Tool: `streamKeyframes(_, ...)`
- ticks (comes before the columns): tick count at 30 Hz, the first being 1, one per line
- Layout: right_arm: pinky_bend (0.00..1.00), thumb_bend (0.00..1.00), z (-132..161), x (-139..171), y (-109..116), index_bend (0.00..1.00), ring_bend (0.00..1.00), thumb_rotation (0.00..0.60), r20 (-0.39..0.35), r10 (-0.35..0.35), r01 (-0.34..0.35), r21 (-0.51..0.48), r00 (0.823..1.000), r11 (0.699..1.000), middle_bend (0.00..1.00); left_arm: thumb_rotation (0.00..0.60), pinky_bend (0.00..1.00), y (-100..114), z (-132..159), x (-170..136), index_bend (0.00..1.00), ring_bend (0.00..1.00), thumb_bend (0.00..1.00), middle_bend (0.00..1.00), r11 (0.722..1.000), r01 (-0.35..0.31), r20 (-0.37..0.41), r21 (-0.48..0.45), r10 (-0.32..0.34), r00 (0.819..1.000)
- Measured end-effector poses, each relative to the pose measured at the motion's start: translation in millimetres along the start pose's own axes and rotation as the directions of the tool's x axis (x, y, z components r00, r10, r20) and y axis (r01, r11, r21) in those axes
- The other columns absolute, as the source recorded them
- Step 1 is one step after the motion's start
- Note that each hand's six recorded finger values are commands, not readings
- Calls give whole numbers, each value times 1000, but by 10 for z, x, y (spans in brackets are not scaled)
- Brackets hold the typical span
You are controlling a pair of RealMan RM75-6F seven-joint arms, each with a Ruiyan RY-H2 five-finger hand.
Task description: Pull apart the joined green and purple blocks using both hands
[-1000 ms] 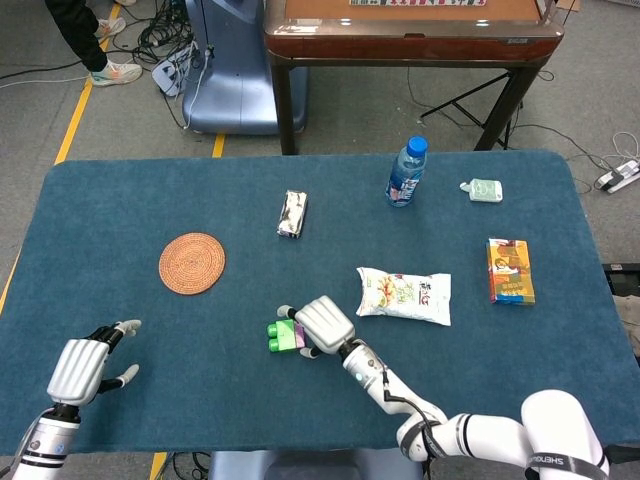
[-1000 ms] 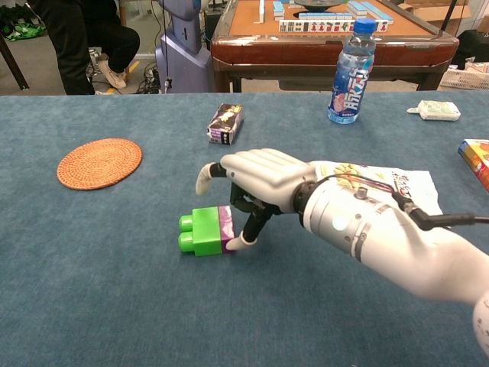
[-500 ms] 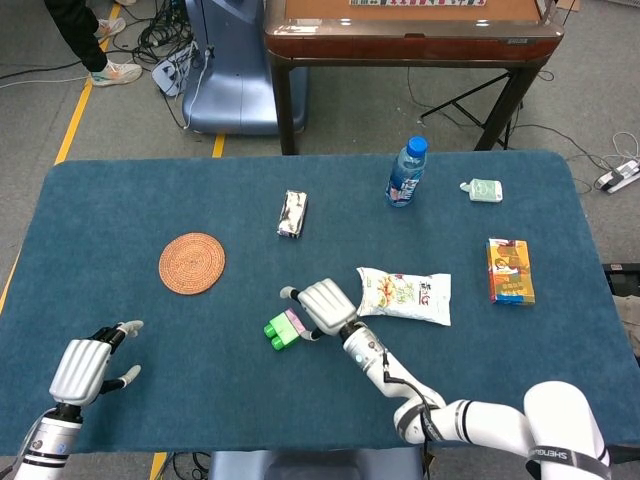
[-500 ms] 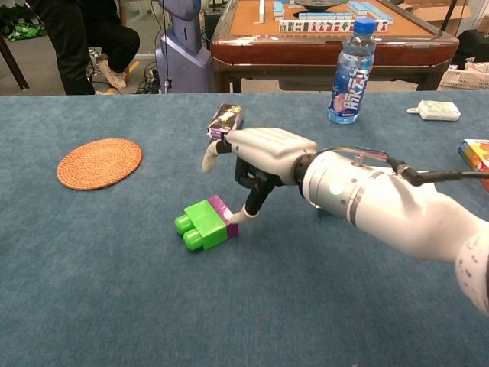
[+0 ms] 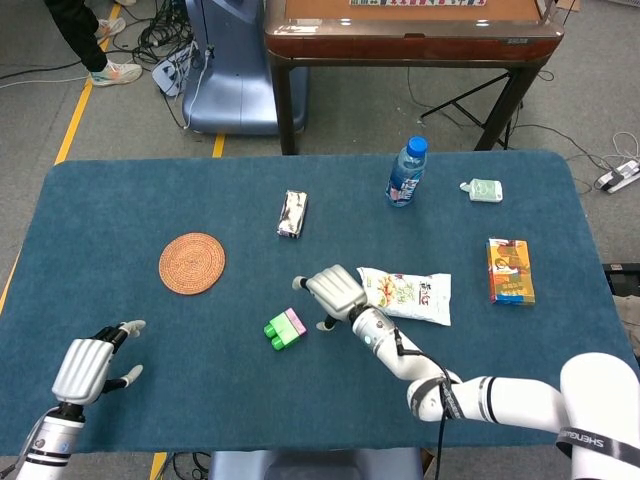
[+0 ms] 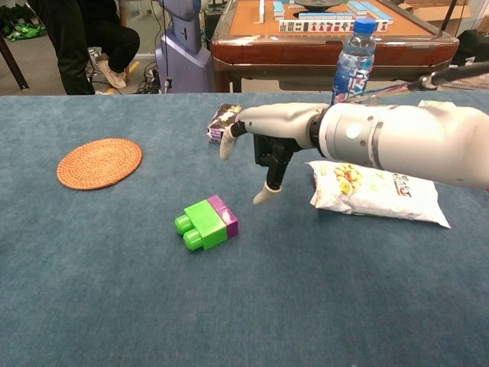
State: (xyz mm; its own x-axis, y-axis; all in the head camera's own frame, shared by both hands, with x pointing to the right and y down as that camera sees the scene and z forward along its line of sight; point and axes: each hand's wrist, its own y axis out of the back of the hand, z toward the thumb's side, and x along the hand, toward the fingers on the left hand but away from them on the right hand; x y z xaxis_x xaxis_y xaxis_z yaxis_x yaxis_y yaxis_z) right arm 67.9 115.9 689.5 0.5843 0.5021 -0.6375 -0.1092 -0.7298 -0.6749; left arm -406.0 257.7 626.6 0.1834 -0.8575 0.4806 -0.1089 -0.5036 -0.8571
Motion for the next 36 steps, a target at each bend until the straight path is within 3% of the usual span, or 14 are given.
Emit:
streamKeyframes(12,1000,0,187,-110,4,209,1000,600,25,90,-91,60,996,994,974,600,691,36,22,11,306,416,230,377,1000,-4,8,0,4,1000)
streamKeyframes(36,1000,0,303,-281,-187,208,1000,600,45,138,-142,117,989,983,974,600,691,-19,-14,-17,307,416,230,377,1000,7,0,-8,-7,1000)
